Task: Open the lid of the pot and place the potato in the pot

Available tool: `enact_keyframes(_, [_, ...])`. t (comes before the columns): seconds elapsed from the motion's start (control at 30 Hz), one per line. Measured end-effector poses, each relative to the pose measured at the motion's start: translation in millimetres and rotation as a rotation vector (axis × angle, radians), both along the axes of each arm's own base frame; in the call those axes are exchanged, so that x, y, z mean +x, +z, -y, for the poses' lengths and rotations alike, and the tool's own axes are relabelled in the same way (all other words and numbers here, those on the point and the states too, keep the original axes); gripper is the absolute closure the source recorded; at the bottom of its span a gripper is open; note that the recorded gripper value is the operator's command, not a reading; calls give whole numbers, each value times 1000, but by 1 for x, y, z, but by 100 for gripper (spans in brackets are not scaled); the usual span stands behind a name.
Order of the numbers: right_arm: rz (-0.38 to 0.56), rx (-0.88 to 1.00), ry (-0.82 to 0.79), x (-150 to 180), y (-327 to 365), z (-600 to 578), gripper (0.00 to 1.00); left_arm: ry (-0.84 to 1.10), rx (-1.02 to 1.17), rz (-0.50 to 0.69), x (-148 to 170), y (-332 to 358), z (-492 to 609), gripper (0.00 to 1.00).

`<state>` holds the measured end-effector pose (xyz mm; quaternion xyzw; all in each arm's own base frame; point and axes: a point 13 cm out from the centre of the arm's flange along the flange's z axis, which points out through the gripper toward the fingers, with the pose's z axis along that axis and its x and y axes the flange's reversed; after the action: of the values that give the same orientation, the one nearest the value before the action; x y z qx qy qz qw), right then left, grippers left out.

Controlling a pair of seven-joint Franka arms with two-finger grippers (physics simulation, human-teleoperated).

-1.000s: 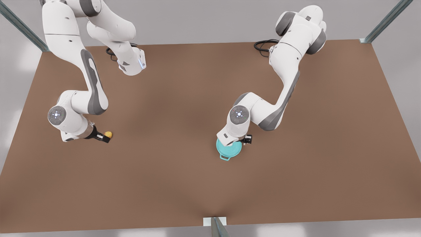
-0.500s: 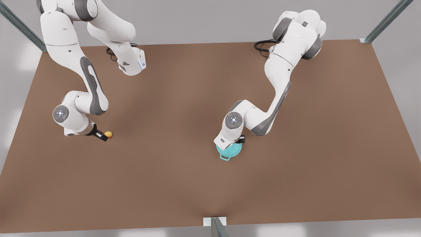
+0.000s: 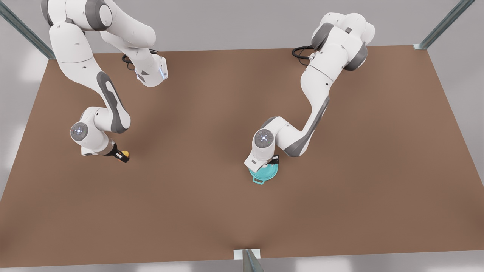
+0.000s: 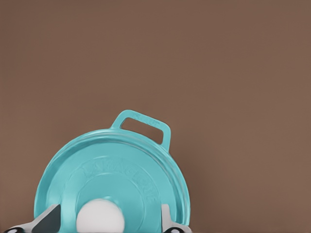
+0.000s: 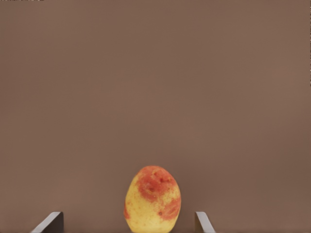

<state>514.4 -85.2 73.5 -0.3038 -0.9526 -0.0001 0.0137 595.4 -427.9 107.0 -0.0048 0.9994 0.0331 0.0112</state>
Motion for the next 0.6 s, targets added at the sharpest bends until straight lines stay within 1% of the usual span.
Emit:
enact_keyframes(0.03, [0, 0, -5, -2, -2, 2, 0, 3, 1, 1, 0, -1, 0, 10])
enact_keyframes(0.07, [0, 0, -7, -4, -4, 3, 0, 7, 1, 2, 1, -1, 0, 36])
enact_keyframes(0.1, [1, -1, -8, -5, -6, 4, 0, 11, 1, 4, 1, -1, -1, 43])
enact_keyframes(0.2, [5, -1, -7, -9, -11, 3, 0, 21, 2, 8, 2, 0, -1, 46])
enact_keyframes(0.33, [10, -2, -7, -15, -17, 2, 0, 34, -3, 18, 6, 8, 0, 47])
enact_keyframes(0.37, [9, -2, -6, -17, -21, 2, 0, 37, -4, 20, 7, 9, 0, 50])
enact_keyframes(0.47, [8, -1, -5, -23, -33, 0, 0, 47, -4, 27, 11, 13, -2, 51])
enact_keyframes(0.53, [10, -1, -4, -24, -40, 0, 0, 70, -16, 51, 29, 27, -10, 51])
enact_keyframes(0.6, [17, -3, -4, -22, -43, 0, 0, 155, -21, 61, 73, 30, -72, 51])
